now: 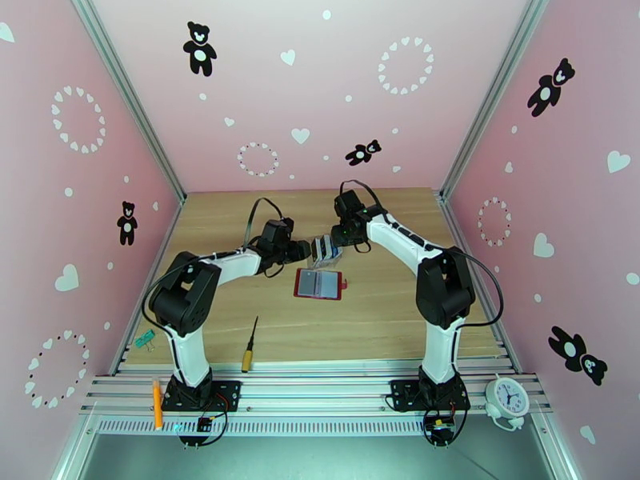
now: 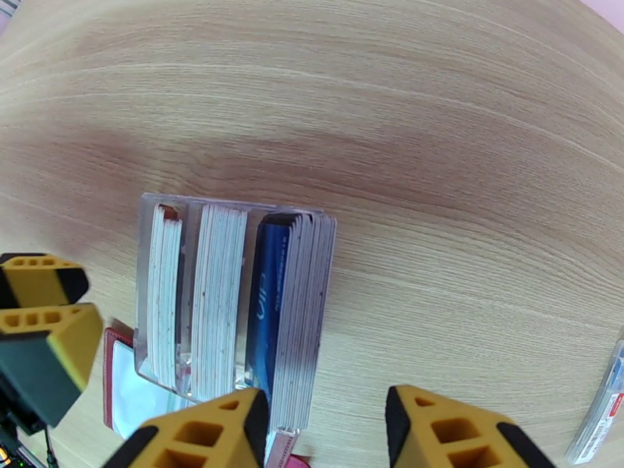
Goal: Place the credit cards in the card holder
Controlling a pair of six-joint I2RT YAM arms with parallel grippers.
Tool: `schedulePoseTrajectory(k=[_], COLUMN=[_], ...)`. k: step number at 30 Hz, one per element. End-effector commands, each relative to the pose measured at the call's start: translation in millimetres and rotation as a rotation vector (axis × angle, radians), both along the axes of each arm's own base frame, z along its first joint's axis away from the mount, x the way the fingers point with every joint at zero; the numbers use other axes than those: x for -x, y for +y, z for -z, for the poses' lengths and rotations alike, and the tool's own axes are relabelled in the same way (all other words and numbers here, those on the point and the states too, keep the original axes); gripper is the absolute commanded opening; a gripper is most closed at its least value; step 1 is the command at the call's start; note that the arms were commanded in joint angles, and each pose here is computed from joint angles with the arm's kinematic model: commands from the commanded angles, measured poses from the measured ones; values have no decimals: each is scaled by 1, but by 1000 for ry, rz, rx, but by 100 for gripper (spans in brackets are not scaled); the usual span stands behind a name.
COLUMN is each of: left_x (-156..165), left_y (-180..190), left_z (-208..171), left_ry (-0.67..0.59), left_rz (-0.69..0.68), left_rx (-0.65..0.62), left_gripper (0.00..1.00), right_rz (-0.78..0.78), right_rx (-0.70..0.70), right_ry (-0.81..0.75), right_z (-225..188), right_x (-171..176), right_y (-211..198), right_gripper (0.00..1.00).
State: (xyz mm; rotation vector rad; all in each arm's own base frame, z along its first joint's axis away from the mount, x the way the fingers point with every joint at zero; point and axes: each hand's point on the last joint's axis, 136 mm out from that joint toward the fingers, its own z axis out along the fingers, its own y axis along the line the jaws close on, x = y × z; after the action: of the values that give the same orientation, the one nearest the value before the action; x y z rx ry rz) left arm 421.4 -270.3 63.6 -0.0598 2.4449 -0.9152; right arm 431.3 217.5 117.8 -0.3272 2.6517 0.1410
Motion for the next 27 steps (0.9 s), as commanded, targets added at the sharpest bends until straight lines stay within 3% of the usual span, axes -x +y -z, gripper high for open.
schedulePoseTrajectory(k=[1, 20, 27], left_x=[2, -4, -2], left_y=[-12, -12, -14], left_z=[-8, 37, 48], left_ry=[-11, 150, 200], left_rz=[41, 21, 28], left_rx=[94, 159, 164], left_gripper=[54, 54, 46], right_rz=[-16, -47, -51], right_rx=[18, 93, 166], right_ry=[20, 42, 49], right_z=[5, 16, 25], right_x=[0, -10, -13], right_y=[3, 15, 11], right_gripper=[46, 46, 46])
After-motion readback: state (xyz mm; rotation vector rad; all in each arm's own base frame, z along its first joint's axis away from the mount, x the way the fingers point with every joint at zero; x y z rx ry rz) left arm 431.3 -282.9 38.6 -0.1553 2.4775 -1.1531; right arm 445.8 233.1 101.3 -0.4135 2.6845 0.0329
